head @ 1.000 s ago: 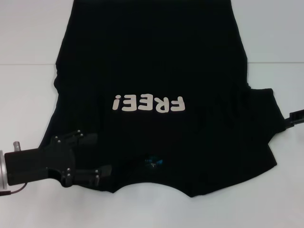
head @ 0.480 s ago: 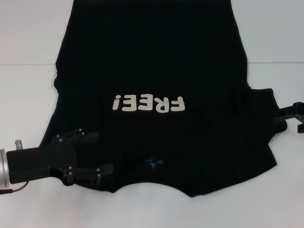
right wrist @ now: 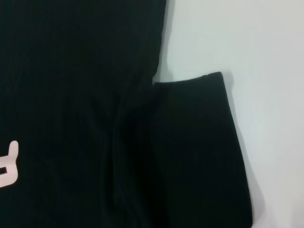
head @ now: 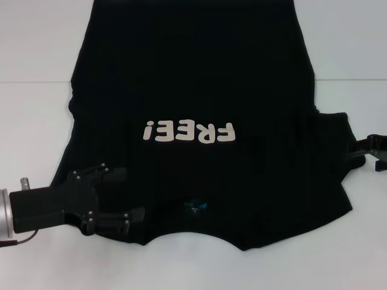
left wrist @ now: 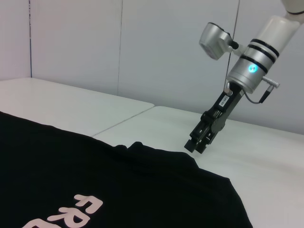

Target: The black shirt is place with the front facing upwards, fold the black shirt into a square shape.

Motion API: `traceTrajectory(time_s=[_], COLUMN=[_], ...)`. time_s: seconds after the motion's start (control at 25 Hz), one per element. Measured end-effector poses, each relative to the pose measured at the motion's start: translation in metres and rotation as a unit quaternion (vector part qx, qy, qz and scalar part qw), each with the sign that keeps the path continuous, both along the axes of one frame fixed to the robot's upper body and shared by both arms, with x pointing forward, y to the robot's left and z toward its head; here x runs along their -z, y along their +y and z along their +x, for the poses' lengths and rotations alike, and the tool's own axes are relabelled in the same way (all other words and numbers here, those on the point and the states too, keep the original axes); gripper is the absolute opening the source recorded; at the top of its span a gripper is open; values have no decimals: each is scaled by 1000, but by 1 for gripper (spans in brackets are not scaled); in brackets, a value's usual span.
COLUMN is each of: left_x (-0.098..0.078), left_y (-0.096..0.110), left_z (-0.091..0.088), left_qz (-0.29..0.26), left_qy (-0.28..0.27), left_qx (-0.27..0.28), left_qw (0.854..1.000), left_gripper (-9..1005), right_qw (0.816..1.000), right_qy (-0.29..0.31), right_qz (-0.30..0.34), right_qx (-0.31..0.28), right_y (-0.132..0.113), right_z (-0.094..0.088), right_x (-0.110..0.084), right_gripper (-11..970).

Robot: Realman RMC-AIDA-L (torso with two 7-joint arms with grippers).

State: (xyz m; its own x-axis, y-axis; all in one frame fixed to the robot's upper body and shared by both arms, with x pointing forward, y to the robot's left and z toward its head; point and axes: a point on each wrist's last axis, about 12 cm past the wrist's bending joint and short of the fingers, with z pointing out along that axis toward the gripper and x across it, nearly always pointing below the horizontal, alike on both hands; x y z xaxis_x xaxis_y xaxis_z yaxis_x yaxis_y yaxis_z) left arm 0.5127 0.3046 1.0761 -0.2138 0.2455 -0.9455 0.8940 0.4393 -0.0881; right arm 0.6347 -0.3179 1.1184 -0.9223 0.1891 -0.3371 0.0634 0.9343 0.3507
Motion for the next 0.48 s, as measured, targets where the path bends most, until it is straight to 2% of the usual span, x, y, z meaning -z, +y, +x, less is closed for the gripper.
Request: traceTrajectory(time_s=[0.48], left_x=[1], left_y=[0], left_z=[1], left_qz=[3], left_qy=[0], left_qx=[-5], left_qw=[1000], left_gripper=[949], right_qw=[1000], right_qy=[-4], right_qz=[-8], right_qx=[-8], right_y=[8], right_z=[3], right_x=[5], right_gripper=[906])
